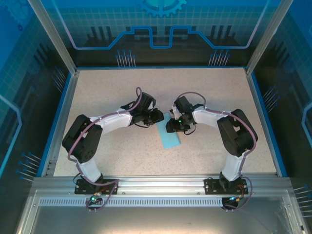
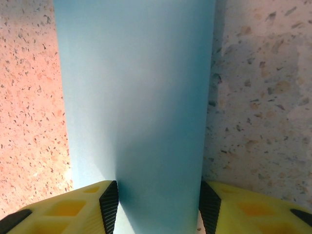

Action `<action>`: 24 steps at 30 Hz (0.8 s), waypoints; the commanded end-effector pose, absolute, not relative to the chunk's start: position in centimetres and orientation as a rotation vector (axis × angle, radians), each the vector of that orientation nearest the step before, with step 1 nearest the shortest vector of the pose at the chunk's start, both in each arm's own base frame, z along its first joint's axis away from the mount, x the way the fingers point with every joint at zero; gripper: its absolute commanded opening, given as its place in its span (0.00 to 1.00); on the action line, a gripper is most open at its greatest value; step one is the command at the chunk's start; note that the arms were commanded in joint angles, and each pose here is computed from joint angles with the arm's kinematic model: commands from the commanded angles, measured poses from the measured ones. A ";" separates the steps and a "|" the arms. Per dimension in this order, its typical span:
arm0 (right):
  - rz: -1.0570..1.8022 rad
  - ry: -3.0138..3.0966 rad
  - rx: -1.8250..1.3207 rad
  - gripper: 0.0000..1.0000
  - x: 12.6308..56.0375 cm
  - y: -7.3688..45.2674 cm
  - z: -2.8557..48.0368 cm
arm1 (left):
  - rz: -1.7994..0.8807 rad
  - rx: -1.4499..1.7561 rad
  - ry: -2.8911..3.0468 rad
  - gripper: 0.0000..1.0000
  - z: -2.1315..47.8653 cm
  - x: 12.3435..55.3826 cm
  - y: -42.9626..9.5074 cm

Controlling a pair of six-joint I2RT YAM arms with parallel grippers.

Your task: Fold a paper plane with a square sheet of paper (pick it up from the middle)

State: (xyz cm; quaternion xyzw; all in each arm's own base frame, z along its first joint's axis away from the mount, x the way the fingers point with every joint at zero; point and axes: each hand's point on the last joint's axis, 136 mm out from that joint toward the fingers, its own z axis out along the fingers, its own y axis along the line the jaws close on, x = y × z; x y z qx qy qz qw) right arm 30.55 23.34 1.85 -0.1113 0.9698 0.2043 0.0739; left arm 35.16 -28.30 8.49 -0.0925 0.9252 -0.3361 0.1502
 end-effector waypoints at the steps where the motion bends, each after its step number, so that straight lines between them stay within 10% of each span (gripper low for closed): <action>1: 0.513 2.971 -0.311 0.52 30.1 22.6 0.0 | -0.935 -0.278 2.689 0.25 7.2 34.3 -28.0; 24: 0.411 3.011 -0.457 0.54 29.2 22.6 -1.7 | -0.890 -0.316 2.725 0.31 5.0 34.9 -28.0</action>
